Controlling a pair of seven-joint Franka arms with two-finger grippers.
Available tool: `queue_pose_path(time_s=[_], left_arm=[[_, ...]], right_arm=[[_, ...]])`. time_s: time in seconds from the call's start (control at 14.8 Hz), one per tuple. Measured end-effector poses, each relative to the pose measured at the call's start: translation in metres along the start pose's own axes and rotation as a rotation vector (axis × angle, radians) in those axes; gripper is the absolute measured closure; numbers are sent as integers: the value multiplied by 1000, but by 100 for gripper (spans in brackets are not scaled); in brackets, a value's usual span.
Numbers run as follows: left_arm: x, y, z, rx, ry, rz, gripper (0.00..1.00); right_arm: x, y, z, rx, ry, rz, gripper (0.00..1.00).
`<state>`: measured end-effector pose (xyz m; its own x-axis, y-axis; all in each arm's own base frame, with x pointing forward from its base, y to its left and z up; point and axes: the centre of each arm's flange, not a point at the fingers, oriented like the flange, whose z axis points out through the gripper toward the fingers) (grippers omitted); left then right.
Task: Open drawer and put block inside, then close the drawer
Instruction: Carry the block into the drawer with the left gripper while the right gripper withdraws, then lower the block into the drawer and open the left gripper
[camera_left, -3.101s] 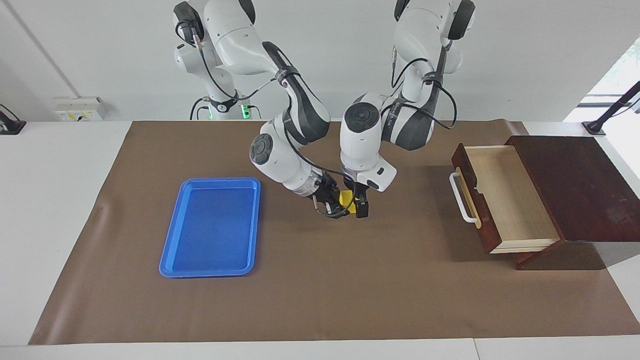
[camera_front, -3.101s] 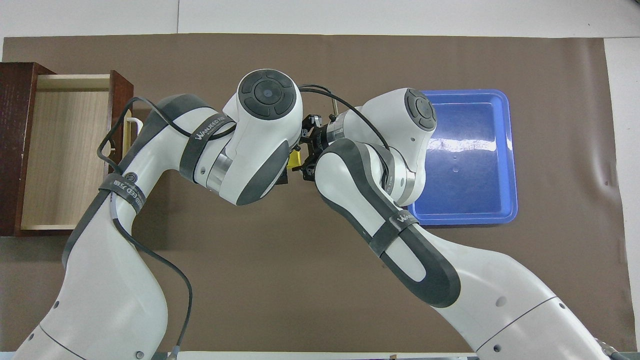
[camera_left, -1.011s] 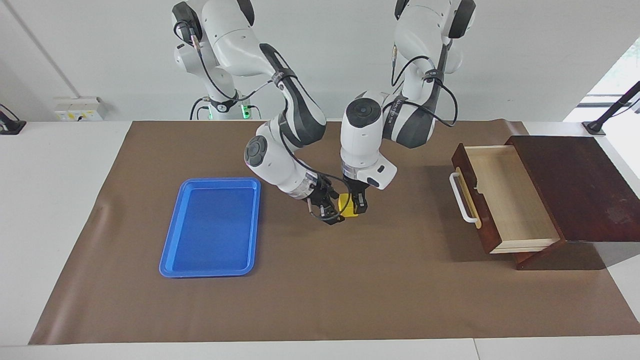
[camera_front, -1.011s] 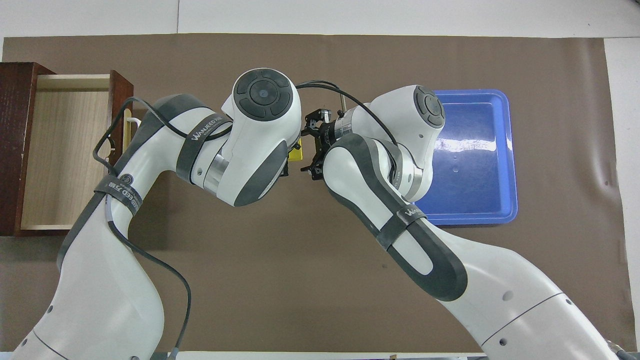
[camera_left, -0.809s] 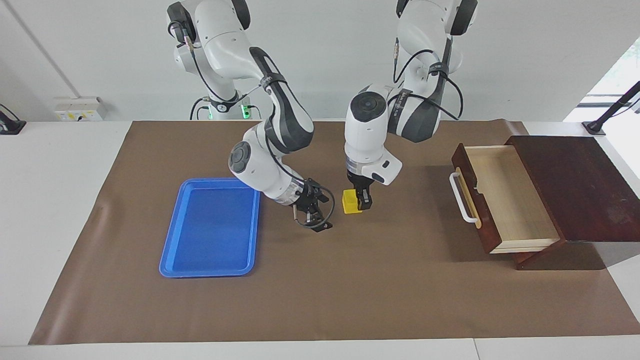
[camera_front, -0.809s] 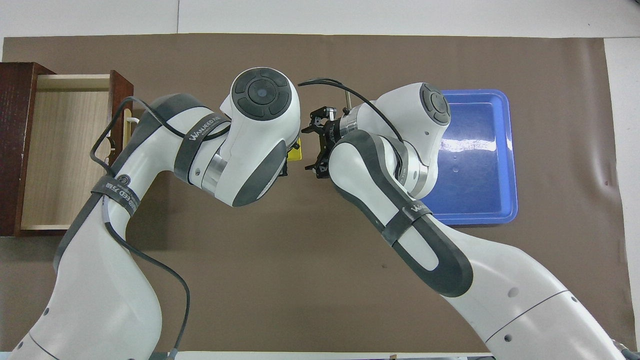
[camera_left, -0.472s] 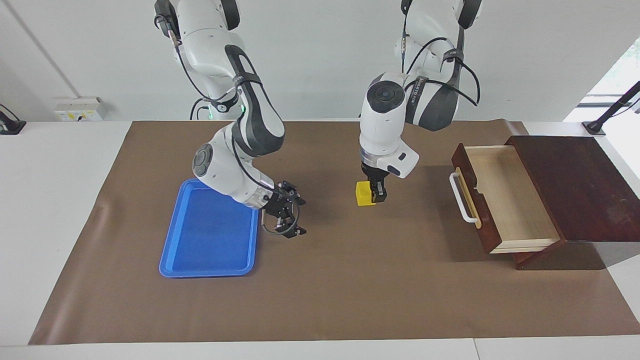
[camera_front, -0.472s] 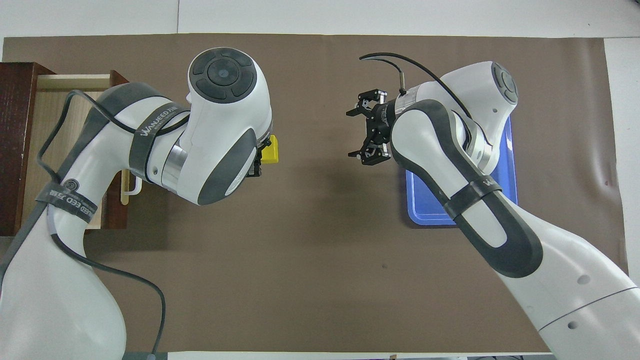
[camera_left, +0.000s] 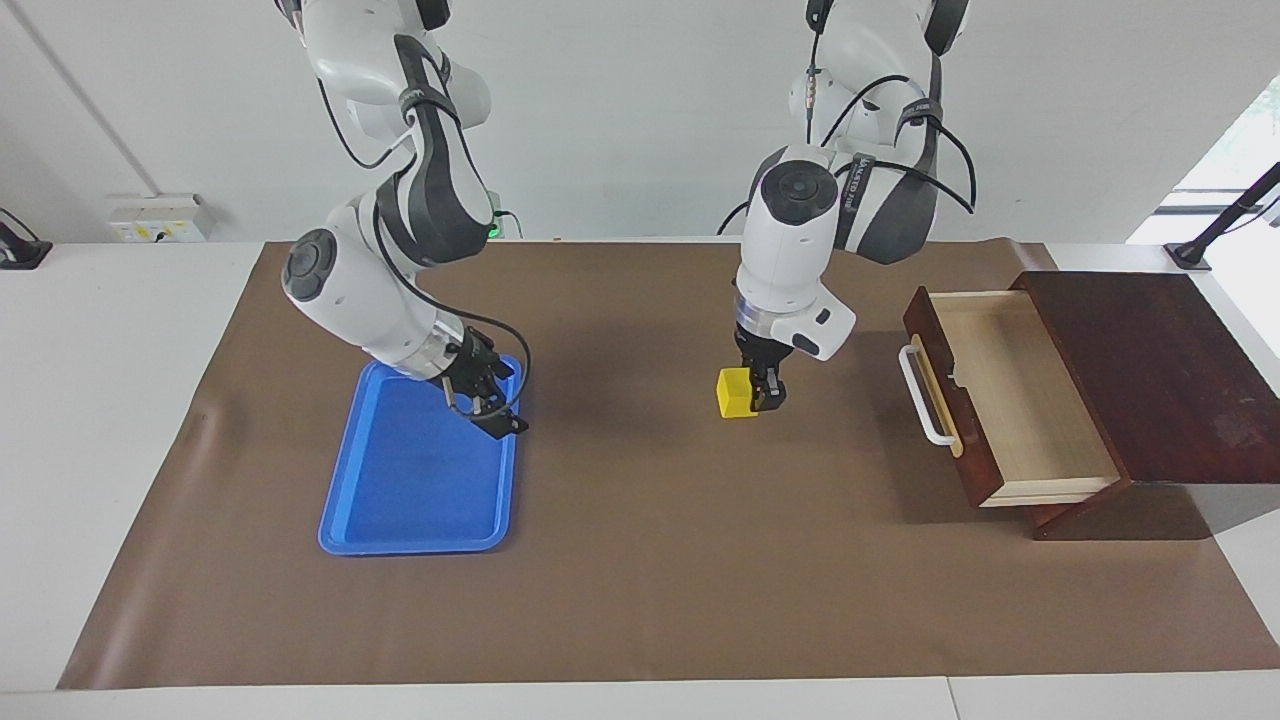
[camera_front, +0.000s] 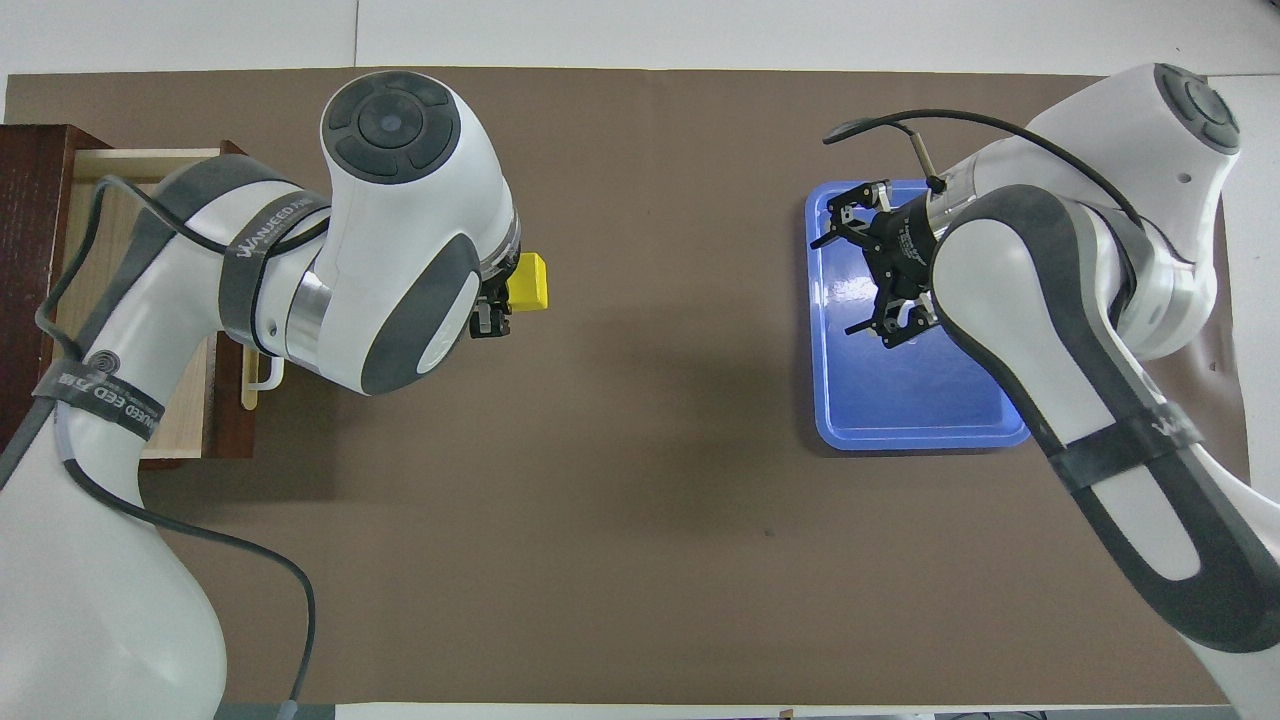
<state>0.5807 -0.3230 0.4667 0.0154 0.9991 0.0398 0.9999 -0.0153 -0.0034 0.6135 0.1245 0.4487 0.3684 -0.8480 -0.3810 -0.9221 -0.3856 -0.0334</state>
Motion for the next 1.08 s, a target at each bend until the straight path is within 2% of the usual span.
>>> queue_pose_path(time_s=[0.27,0.47,0.67,0.88,1.08], left_arm=[[12,-6,-7,64,32,81,44],[50,2,-32,94,48,93,44],[121,17,-65,72,59,80,44],[218,25,-100,34,48,46,44],[293,31,-99,35,42,62,44]], right_arm=[[2,38,-57,-70,64,-206,0],[-7,54,-84,-108,142,-360,0],[-22,69,-108,-141,188,-524,0],[-38,85,-130,-202,260,-699,0],[-52,93,-141,-260,295,-905,0]])
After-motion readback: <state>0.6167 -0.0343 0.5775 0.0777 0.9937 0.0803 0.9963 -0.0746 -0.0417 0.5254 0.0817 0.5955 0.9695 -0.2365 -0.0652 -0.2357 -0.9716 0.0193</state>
